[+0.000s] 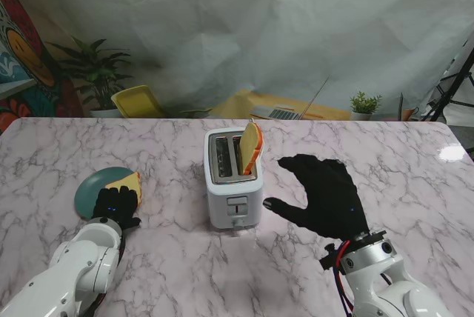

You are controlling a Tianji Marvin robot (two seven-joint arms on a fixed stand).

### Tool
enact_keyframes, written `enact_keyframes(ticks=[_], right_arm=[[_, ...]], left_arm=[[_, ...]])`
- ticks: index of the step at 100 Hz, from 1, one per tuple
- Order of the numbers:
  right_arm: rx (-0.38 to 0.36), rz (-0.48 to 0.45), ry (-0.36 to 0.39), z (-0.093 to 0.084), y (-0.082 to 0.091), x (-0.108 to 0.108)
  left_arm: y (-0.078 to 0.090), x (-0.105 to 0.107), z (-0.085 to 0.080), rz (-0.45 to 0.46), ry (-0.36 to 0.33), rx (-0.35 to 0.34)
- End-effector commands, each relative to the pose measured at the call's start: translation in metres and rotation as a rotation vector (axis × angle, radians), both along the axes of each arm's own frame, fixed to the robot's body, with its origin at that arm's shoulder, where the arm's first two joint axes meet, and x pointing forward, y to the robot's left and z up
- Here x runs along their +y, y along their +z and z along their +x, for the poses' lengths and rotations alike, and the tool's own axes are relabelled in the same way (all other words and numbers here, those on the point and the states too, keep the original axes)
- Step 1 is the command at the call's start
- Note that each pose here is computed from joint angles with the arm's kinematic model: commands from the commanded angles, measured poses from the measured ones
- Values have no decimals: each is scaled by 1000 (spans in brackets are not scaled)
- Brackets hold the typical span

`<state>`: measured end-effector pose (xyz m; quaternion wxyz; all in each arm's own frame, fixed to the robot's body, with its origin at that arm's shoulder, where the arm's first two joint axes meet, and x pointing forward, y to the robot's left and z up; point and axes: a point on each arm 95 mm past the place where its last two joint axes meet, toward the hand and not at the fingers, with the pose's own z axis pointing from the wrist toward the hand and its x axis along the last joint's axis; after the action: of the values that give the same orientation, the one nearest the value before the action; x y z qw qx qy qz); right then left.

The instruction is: Toast the toast slices

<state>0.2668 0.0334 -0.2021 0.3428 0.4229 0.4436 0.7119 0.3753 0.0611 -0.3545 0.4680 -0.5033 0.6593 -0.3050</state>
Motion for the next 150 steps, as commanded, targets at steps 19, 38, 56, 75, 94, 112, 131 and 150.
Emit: enact_keyframes(ticks=[19,38,56,75,94,112,131,150], right_arm=[[15,7,-3,-2,-4,0],[16,10,-4,-2,-4,0],[13,12,-2,-2,-5,0],[11,10,-2,-2,-5,0],[6,11,-7,-2,-4,-1],[1,10,-8,-2,-4,-2],[1,9,-5,-3,-5,-2],[4,10,-8,-3,-5,-2]], left_arm=[[-9,4,1,24,2,10],[-13,7,3,40,-1,-15],[-17,8,4,42,-6,-29],[-19,8,5,26,-6,-46],[-20,7,6,9,-11,-57],[-21,7,6,6,-21,-49],[-24,7,5,12,-29,-36],[-28,7,5,4,-17,-27]])
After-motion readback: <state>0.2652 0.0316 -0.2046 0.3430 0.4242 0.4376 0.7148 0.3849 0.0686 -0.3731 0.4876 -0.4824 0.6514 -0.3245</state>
